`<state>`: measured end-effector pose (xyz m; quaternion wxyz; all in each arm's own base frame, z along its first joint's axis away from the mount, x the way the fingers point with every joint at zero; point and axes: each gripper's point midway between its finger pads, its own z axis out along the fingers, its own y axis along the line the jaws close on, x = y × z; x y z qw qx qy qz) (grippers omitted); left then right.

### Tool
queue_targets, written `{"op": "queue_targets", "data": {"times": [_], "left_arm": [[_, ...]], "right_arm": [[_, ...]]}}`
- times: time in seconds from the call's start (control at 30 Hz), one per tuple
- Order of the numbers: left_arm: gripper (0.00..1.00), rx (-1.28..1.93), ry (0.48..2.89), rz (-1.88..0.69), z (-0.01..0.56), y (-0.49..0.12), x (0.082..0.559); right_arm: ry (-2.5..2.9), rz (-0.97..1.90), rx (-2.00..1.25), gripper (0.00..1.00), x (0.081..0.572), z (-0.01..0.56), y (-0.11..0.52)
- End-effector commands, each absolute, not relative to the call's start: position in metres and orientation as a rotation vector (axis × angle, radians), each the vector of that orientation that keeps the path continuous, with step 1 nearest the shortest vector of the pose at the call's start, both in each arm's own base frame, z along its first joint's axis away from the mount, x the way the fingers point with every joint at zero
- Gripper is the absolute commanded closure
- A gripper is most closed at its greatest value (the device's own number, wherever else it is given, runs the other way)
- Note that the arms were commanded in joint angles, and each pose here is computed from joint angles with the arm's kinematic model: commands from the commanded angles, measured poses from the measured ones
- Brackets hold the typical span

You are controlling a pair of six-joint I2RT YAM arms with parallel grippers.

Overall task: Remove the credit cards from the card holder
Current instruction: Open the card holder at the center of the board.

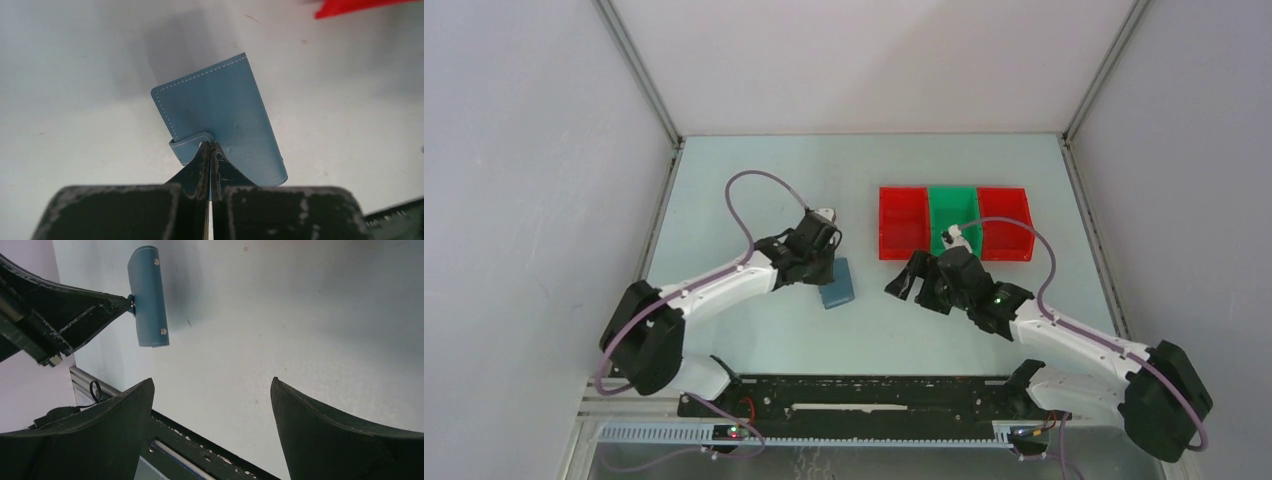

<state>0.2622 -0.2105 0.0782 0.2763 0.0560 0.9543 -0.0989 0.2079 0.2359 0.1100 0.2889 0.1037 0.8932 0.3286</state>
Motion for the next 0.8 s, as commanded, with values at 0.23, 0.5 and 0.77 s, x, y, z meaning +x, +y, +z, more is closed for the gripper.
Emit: {"op": "queue_targets", "data": {"times": [0.23,0.5,0.77], "left_arm": [[1.0,0.234,2.478,-0.728,0.098,-0.256,0.235],[1.0,0.243,2.427,-0.841,0.119,-0.267,0.23],[1.0,0.251,2.419,-0.875,0.123,-0.267,0.225]], "right_arm": [[2.344,1.218,0.143,0.04,0.208,0.124,0.298],[2.386,1.341,0.143,0.08,0.207,0.11,0.321],[2.393,1.4,0.148,0.62,0.208,0.105,0.329]]}}
